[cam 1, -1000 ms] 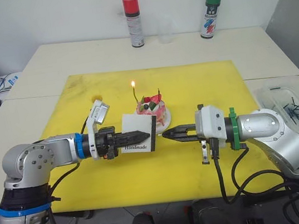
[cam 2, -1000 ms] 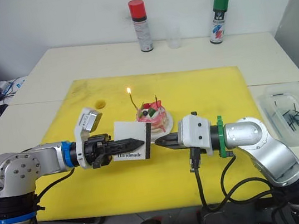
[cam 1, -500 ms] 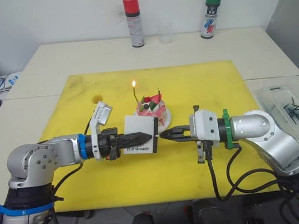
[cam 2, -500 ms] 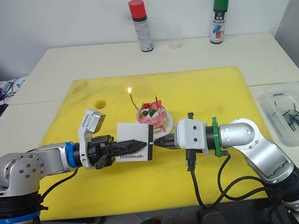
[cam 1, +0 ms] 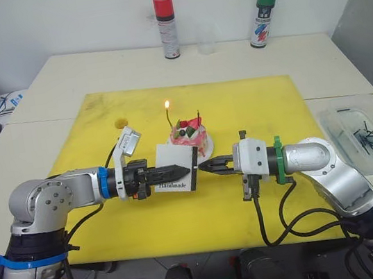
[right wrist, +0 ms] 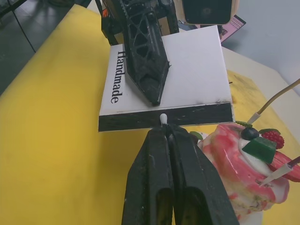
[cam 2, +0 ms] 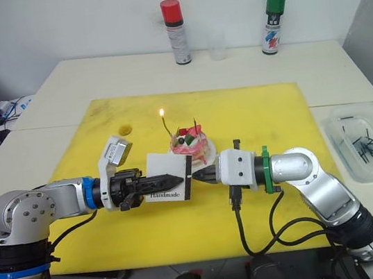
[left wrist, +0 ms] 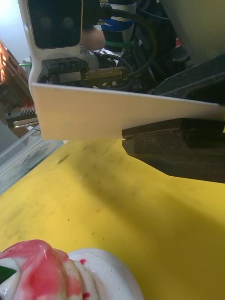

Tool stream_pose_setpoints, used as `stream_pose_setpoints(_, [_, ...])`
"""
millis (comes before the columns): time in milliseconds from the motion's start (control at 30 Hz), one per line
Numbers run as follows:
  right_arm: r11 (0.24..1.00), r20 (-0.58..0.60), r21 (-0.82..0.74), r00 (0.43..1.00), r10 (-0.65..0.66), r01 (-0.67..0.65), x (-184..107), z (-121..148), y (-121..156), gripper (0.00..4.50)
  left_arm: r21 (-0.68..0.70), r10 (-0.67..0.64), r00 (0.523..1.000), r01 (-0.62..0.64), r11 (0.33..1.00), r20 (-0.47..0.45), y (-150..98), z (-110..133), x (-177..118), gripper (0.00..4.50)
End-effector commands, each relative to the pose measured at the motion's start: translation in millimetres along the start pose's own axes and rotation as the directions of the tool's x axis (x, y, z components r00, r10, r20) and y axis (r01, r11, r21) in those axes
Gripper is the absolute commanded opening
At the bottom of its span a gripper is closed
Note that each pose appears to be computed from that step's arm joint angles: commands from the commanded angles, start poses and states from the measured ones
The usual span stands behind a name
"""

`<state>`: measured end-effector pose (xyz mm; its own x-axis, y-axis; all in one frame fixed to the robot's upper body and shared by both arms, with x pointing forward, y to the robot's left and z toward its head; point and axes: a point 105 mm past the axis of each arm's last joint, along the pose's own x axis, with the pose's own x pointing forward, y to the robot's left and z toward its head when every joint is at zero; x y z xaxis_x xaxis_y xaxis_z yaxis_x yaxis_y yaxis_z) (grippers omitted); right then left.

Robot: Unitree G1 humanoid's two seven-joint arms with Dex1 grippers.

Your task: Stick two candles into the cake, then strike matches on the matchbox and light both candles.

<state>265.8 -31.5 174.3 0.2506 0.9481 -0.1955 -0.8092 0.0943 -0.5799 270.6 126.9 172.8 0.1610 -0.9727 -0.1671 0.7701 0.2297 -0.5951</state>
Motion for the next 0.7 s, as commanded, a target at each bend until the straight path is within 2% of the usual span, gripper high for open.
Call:
stream_pose_setpoints(33, [0.999, 0.004, -0.034, 1.000, 0.002, -0.002, 1, 3, -4, 0.01, 0.054, -0.042, 0.999, 0.041, 0.998, 0.018, -12, 10, 1, 0.00])
stream_pose_setpoints(167, [0.999, 0.007, -0.045, 1.000, 0.020, -0.020, 4, 4, -2, 0.01, 0.057, -0.043, 0.999, 0.042, 0.997, 0.019, -11, 11, 2, 0.00])
stream_pose_setpoints(400, [0.975, 0.034, -0.119, 0.980, 0.194, -0.189, 9, 12, 31, 0.01, 0.099, -0.030, 0.999, 0.025, 0.995, 0.041, -9, 23, 0, 0.00])
stream_pose_setpoints(500, [0.967, 0.038, -0.131, 0.974, 0.225, -0.218, 6, 15, 38, 0.01, 0.119, 0.001, 0.999, -0.007, 0.993, 0.054, -6, 30, -7, 0.00])
stream_pose_setpoints(567, [0.974, 0.050, -0.123, 0.979, 0.196, -0.189, 2, 21, 31, 0.01, 0.118, 0.038, 0.998, -0.045, 0.992, 0.056, -1, 29, -16, 0.00])
stream_pose_setpoints(700, [0.994, 0.056, -0.103, 0.997, 0.045, -0.039, -8, 31, -7, 0.01, 0.093, 0.111, 0.993, -0.115, 0.989, 0.045, 6, 18, -33, 0.00])
